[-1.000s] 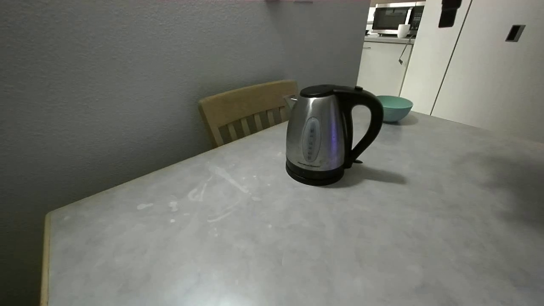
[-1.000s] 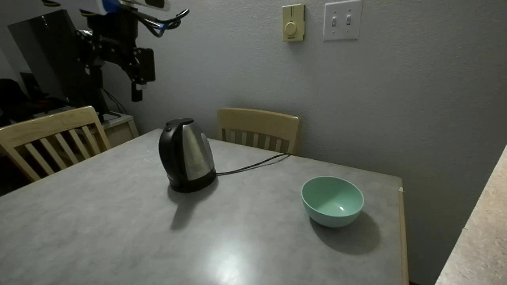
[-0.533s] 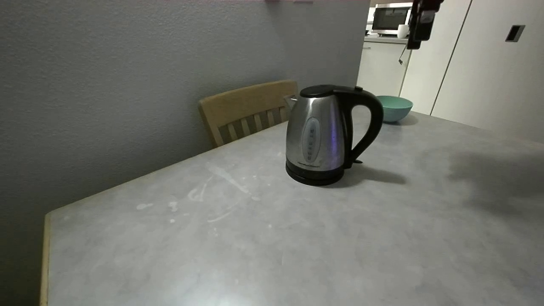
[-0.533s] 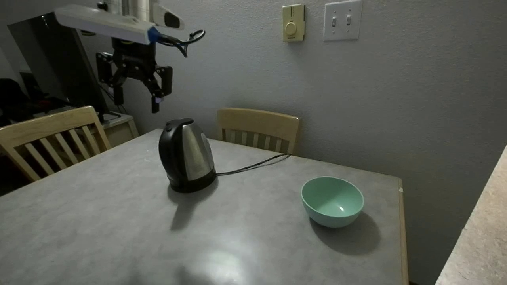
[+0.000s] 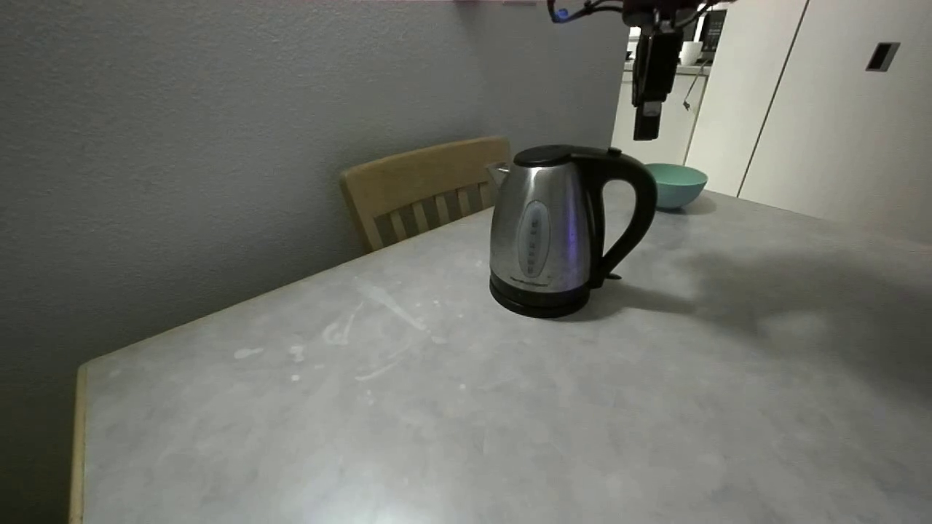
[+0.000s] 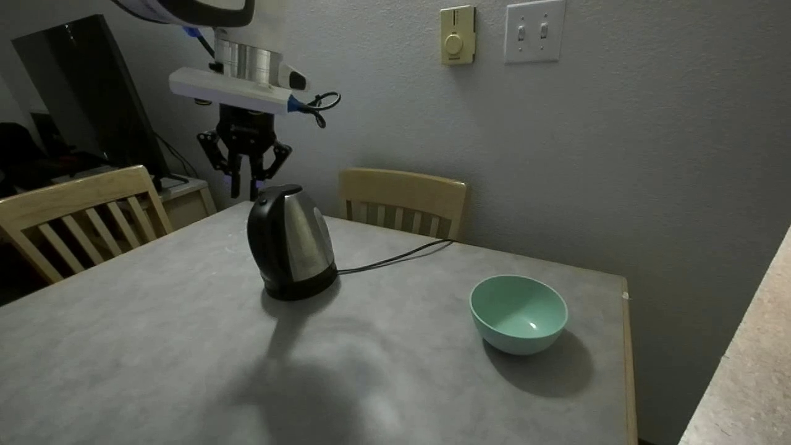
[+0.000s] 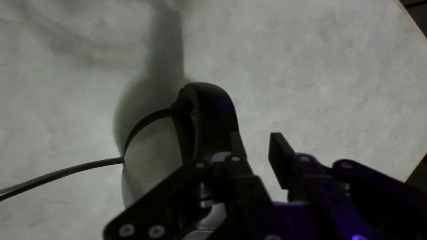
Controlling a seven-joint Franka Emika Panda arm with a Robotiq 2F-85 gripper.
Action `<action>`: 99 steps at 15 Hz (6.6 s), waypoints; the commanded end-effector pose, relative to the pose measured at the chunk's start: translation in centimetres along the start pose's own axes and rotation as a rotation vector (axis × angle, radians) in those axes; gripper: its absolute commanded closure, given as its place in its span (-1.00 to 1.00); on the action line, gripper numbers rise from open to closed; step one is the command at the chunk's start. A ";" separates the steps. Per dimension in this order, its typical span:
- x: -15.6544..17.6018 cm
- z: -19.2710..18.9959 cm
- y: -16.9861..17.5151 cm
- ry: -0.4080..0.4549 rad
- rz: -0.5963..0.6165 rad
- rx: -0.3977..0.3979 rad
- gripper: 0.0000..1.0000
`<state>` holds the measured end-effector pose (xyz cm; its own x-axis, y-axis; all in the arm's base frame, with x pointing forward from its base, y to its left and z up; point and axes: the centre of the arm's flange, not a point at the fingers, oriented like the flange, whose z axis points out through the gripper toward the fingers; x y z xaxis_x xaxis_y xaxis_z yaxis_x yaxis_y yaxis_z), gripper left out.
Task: Push the button to open the lid on the electric kettle.
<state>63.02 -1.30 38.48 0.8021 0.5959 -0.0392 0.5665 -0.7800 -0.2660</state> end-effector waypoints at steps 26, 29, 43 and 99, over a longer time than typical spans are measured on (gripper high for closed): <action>4.2 0.3 1.4 -0.060 -0.078 -0.130 1.00; 3.9 0.5 1.7 -0.061 -0.077 -0.124 1.00; 5.1 3.6 3.4 -0.295 -0.040 -0.027 1.00; 5.1 0.3 -2.9 -0.160 0.045 -0.186 1.00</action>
<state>65.44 3.92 37.96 0.7986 0.5602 -0.2203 0.5523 -0.8274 -0.1016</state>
